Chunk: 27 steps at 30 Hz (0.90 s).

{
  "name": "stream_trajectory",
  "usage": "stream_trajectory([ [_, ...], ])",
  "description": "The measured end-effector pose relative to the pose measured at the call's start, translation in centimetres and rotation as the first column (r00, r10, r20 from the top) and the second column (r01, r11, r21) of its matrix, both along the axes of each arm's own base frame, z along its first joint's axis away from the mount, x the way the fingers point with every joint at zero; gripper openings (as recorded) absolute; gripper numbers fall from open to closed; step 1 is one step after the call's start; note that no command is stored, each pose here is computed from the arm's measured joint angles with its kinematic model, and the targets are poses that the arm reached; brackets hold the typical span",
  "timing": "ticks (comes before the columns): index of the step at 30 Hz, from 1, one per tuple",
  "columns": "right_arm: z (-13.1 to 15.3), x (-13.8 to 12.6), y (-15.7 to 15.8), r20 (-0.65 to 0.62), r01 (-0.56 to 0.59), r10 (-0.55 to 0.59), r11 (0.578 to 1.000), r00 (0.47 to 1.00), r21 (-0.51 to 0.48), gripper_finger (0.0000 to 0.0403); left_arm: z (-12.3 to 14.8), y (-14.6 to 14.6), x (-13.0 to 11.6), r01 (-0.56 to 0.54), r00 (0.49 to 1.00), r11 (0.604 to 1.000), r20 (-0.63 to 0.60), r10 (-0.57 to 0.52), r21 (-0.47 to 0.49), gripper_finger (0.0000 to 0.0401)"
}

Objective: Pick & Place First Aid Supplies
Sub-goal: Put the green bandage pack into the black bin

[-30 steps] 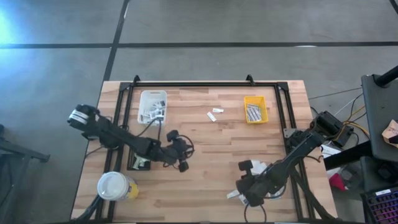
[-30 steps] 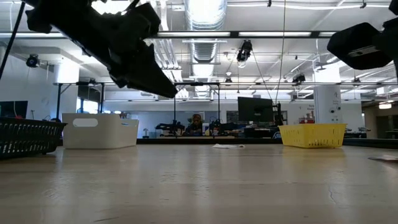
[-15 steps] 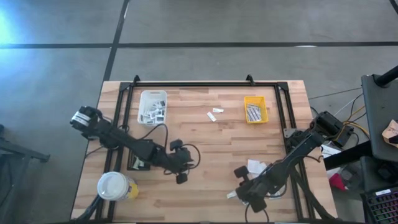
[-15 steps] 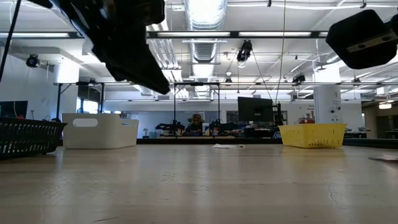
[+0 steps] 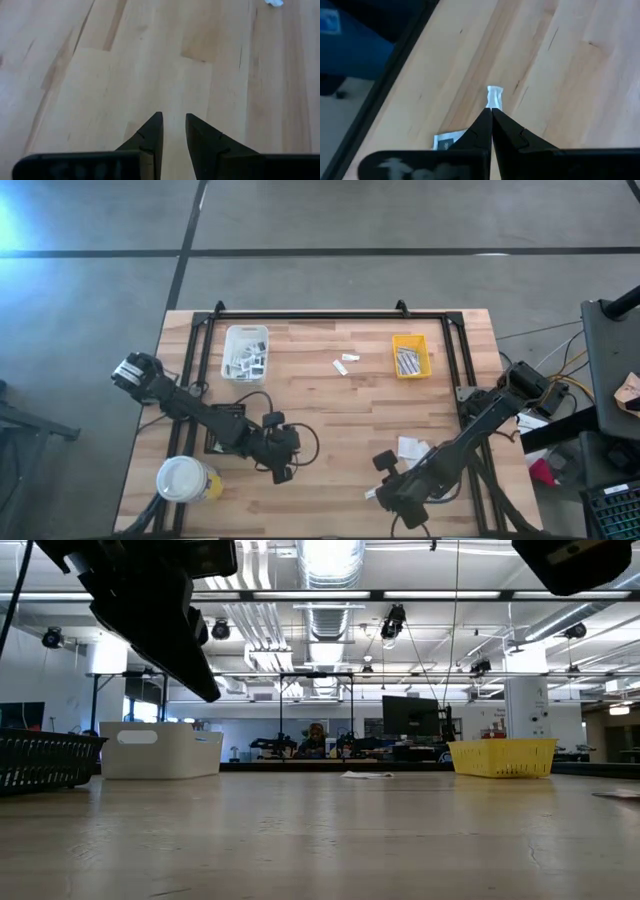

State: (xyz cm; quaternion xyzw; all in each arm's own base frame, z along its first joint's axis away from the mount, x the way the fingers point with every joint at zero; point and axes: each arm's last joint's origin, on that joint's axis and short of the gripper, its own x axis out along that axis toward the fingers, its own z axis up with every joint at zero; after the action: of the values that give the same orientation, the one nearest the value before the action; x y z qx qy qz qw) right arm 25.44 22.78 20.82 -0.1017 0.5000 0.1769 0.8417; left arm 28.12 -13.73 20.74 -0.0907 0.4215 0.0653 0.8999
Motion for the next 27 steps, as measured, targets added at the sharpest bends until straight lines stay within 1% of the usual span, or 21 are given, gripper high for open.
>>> stream_trajectory([
  [3, -0.2, 0.7, 0.5, -0.027, -0.035, 0.034, 0.998, 0.999, -0.045, 0.0009, -0.1, 0.0, -0.1, -0.009, 1.000, 1.000, -0.011, 0.009, -0.003, 0.0078],
  [5, -0.9, 0.7, 0.5, -0.080, -0.063, 0.055, 0.993, 0.995, -0.100, 0.0009, -0.1, 0.0, -0.1, -0.010, 1.000, 1.000, -0.011, 0.010, -0.004, 0.0078],
  [7, -1.4, 0.7, 0.6, -0.113, -0.073, 0.058, 0.989, 0.992, -0.129, 0.0009, -0.1, 0.0, -0.2, -0.011, 1.000, 1.000, -0.014, 0.011, -0.002, 0.0078],
  [11, -2.4, 0.8, 0.6, -0.142, -0.043, 0.023, 0.989, 0.990, -0.138, 0.0013, -0.1, 0.0, -0.2, -0.011, 1.000, 1.000, -0.015, 0.011, -0.002, 0.0078],
  [14, -2.9, 1.0, 0.6, -0.157, -0.023, 0.001, 0.990, 0.988, -0.142, 0.0027, -0.1, 0.0, -0.2, -0.011, 1.000, 1.000, -0.016, 0.011, -0.002, 0.0078],
  [17, -3.1, 1.3, 0.7, -0.144, -0.033, 0.013, 0.990, 0.989, -0.137, 0.0049, -0.1, 0.0, -0.2, -0.012, 1.000, 1.000, -0.015, 0.012, -0.002, 0.0078],
  [21, -3.4, 1.9, 1.0, -0.103, -0.095, 0.082, 0.986, 0.991, -0.136, 0.0073, -0.1, 0.1, -0.1, -0.044, 0.999, 0.999, 0.001, 0.044, 0.013, 0.0078],
  [25, -3.5, 2.4, 1.1, -0.054, -0.149, 0.143, 0.980, 0.988, -0.134, 0.0083, -0.1, 0.2, -0.1, -0.059, 0.998, 0.998, 0.009, 0.059, 0.024, 0.0078],
  [27, -3.7, 2.4, 1.0, -0.053, -0.158, 0.152, 0.977, 0.987, -0.140, 0.0084, -0.1, 0.2, -0.1, -0.059, 0.998, 0.998, 0.009, 0.059, 0.024, 0.0078],
])
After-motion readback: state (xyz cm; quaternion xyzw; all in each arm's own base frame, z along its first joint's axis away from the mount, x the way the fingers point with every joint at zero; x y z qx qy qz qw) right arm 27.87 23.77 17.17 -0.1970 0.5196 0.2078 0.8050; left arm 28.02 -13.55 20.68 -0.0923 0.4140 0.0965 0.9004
